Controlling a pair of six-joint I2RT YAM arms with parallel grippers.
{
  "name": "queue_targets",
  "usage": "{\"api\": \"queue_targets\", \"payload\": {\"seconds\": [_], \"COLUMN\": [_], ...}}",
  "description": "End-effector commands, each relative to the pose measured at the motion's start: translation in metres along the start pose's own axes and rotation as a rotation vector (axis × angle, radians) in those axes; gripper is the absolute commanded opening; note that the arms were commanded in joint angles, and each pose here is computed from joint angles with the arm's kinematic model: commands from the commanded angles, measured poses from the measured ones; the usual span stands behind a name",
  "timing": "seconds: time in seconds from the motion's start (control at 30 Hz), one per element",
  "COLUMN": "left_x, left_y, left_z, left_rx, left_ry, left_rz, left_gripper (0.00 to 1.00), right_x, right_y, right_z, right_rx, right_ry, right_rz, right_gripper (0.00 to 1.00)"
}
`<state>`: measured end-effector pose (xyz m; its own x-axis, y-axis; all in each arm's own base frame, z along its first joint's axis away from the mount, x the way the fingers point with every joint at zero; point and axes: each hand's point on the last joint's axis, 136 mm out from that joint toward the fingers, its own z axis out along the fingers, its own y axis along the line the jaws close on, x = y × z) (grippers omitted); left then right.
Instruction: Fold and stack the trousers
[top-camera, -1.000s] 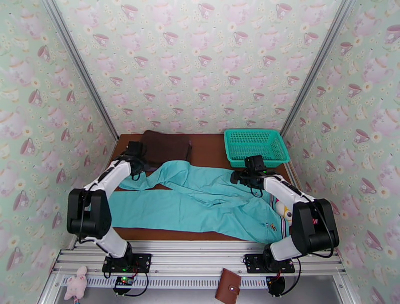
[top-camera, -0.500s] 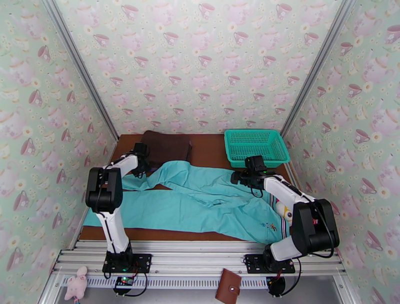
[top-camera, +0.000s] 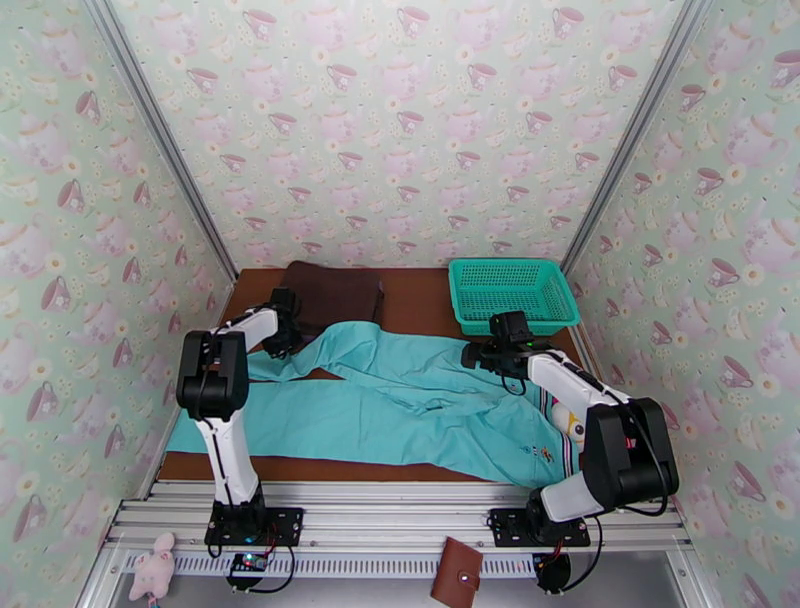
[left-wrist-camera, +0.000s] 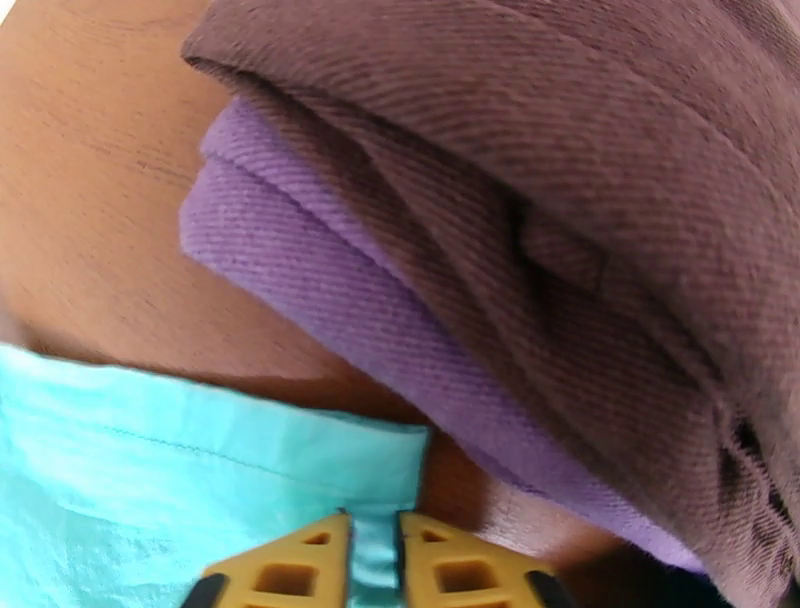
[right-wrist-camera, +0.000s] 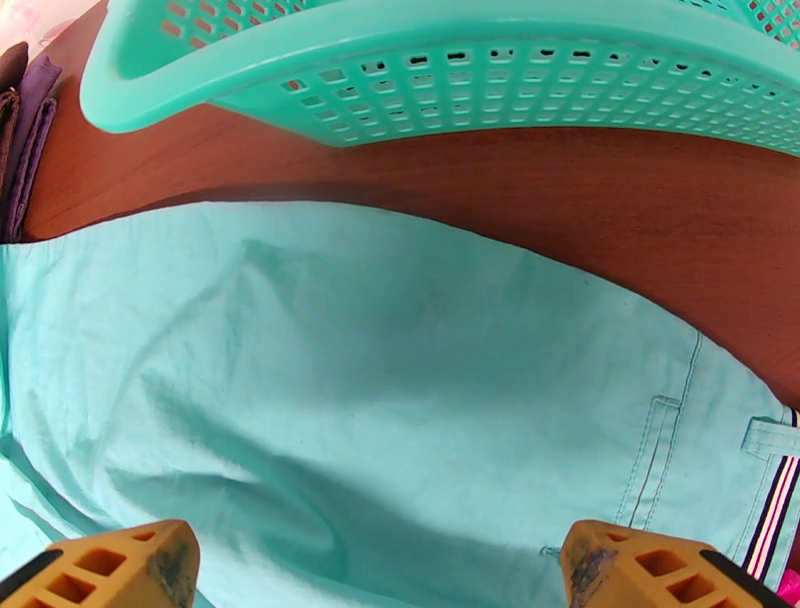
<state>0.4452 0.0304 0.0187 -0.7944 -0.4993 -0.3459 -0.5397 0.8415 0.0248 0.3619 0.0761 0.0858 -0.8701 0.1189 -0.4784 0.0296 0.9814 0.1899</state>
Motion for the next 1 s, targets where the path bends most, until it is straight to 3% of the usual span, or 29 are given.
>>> {"api": "queue_targets", "payload": {"seconds": [0.0,0.13,0.4,0.63,0.8,0.97], "left_x": [0.001,-0.017,-0.055,-0.129,-0.181,-0.201], "left_y": [0.015,0.029,0.059,0.116,0.158,0.167], "left_z": [-0.009,-0.042,-0.093,-0.113,-0.101,-0.063], "left_rx": [-0.035,-0.077,-0.102,-0.042,-0.092,-0.112], "left_ry": [-0.014,-0.125,-0.287,-0.397,-0.445,-0.412], "left_rz": [-0.006,-0.012,-0.075,-0.390,-0.564,-0.647], "left_gripper": [0.13,0.00,0.00,0.00,0.00,0.00], "right_x": [0.001,0.000,-0.003,-0.009,-0.010,-0.013], "right_y": [0.003,0.004,0.007,0.005,-0.001,-0.010], "right_z": [-0.001,-0.001,-0.002,-0.005,-0.003,0.002], "right_rx": [-0.016,-0.019,-0.027,-0.015,0.022,0.073], "right_ry": [-0.003,-0.005,-0.019,-0.045,-0.041,-0.036], "right_rz": [-0.017,-0.018,-0.015,-0.013,-0.009,0.012], "right_gripper": [1.00,0.99,0.99,1.00,0.99,0.99]}}
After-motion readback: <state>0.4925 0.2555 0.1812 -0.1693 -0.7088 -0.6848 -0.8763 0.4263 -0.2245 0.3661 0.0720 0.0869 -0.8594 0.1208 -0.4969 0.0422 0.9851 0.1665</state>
